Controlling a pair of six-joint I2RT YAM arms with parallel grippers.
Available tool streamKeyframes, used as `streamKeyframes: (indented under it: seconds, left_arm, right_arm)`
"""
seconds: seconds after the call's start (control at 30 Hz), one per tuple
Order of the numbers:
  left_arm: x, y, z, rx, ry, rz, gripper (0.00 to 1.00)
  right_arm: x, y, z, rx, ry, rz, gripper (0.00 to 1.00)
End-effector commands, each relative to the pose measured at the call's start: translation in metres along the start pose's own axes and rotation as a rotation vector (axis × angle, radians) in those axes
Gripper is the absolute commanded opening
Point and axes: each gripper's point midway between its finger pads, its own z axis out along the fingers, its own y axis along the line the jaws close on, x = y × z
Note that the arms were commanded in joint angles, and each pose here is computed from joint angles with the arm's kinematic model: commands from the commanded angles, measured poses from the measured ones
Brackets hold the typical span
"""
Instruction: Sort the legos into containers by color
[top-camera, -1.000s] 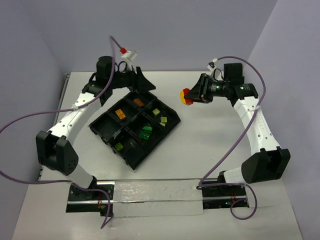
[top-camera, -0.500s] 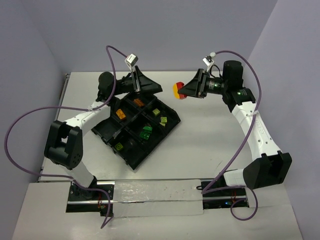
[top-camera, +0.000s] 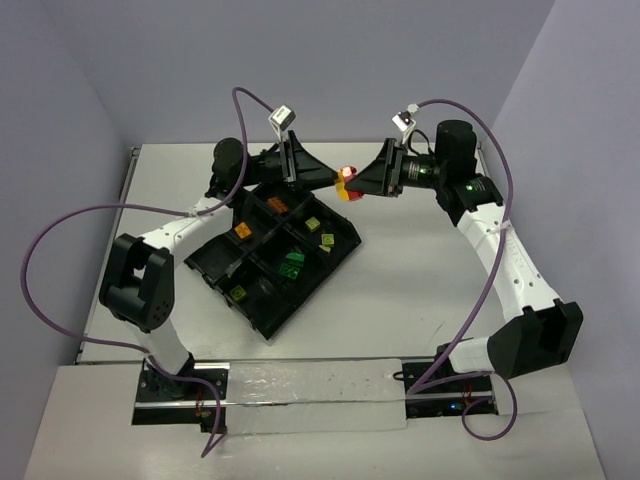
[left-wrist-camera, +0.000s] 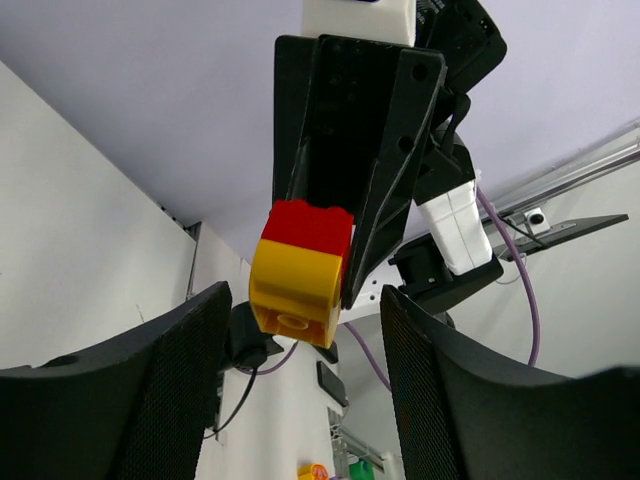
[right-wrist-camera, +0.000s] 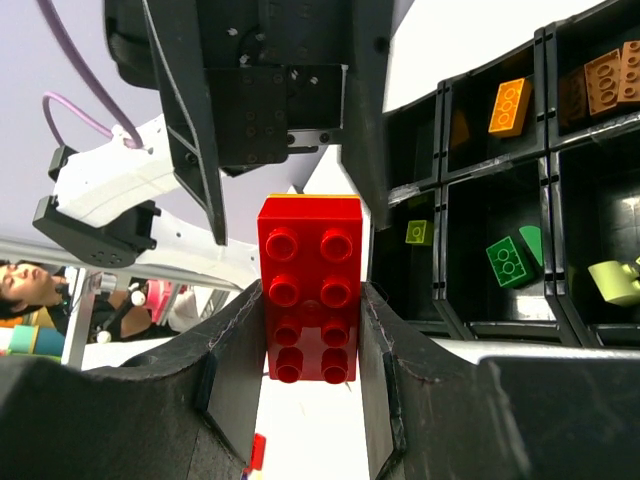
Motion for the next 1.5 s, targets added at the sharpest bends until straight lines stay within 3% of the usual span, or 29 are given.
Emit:
streamKeyframes:
  seconds: [0.0, 0.17, 0.47, 0.53, 0.6, 0.63, 0.67, 1.07, 1.47]
  left_arm:
    - [-0.007, -0.016, 0.008, 0.032, 0.008, 0.076, 0.65]
    - [-0.003, -0.017, 0.011, 0.032, 0.030, 0.082, 0.65]
    - [0.006, -0.017, 0.013, 0.046, 0.060, 0.074, 0.51]
    - [0.006, -0.017, 0.013, 0.049, 0.063, 0.075, 0.39]
    - [0.006, -0.018, 0.013, 0.054, 0.066, 0.077, 0.19]
    - [0.007, -0.018, 0.013, 0.058, 0.070, 0.075, 0.05]
    - [0.007, -0.019, 0.012, 0.064, 0.072, 0.072, 0.00]
    - [0.015, -0.021, -0.006, 0.101, 0.066, 0.063, 0.00]
    - [0.004, -0.010, -0.023, 0.034, 0.017, 0.067, 0.00]
  right_arm:
    - [-0.004, 0.011, 0.003, -0.045, -0.002, -0.048, 0.00]
    - [-0.005, 0.009, 0.004, -0.037, -0.002, -0.048, 0.00]
    - [-0.008, 0.008, 0.006, -0.030, -0.011, -0.041, 0.00]
    - [-0.009, 0.008, 0.006, -0.028, -0.013, -0.040, 0.00]
    - [-0.009, 0.007, 0.006, -0.024, -0.015, -0.037, 0.00]
    - [-0.010, 0.006, 0.006, -0.021, -0.020, -0.033, 0.00]
    - [-0.011, 0.006, 0.006, -0.022, -0.023, -0.033, 0.00]
    - [-0.017, 0.012, -0.005, -0.104, -0.048, 0.000, 0.00]
    - [-0.020, 0.021, -0.009, -0.137, -0.050, -0.010, 0.00]
